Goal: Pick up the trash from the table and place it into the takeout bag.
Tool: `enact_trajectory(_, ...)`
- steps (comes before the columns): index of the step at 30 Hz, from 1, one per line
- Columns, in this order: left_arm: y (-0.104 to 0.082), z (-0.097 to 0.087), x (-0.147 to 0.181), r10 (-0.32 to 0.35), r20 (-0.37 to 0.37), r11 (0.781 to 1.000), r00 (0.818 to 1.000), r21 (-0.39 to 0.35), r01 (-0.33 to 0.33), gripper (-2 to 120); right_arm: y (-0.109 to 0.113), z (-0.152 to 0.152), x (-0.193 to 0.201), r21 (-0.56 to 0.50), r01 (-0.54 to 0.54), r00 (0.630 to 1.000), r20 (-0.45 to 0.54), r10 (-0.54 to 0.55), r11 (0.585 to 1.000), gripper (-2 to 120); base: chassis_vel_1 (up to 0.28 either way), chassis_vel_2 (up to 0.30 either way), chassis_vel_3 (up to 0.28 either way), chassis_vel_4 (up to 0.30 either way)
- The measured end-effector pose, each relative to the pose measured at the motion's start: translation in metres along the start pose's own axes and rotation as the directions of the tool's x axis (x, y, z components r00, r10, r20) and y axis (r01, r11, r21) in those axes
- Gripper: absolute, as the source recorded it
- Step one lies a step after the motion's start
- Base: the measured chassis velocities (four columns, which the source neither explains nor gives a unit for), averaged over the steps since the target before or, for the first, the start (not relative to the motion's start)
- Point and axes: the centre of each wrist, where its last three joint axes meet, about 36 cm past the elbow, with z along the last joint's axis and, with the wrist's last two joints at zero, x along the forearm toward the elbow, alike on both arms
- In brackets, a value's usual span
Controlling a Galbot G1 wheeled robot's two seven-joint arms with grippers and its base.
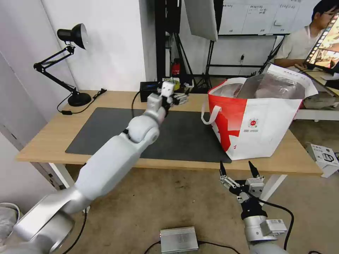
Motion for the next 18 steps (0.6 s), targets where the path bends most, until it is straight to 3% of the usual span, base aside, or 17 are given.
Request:
enact_trajectory(9, 0.025, 0.024, 0.047, -0.047, -0.029, 0.999, 0.998, 0.002, 0.048, 100, 0.0, 0.0, 0.0, 0.0, 0.0, 1.0, 0.0, 0.0, 1.0, 100, 0.0, 0.0, 0.0, 0.0)
enact_trajectory(11, 0.041, 0.033, 0.079, -0.101, -0.052, 0.995, 0.994, 0.015, 0.102, 100, 0.0, 0.0, 0.0, 0.0, 0.0, 1.0, 0.0, 0.0, 1.0, 100, 0.0, 0.0, 0.0, 0.0)
enact_trajectory(18, 0.043, 0.045, 0.12, -0.141, -0.08, 0.988, 0.987, 0.049, 0.145, 100, 0.0, 0.0, 0.0, 0.0, 0.0, 1.0, 0.0, 0.0, 1.0, 100, 0.0, 0.0, 0.0, 0.0)
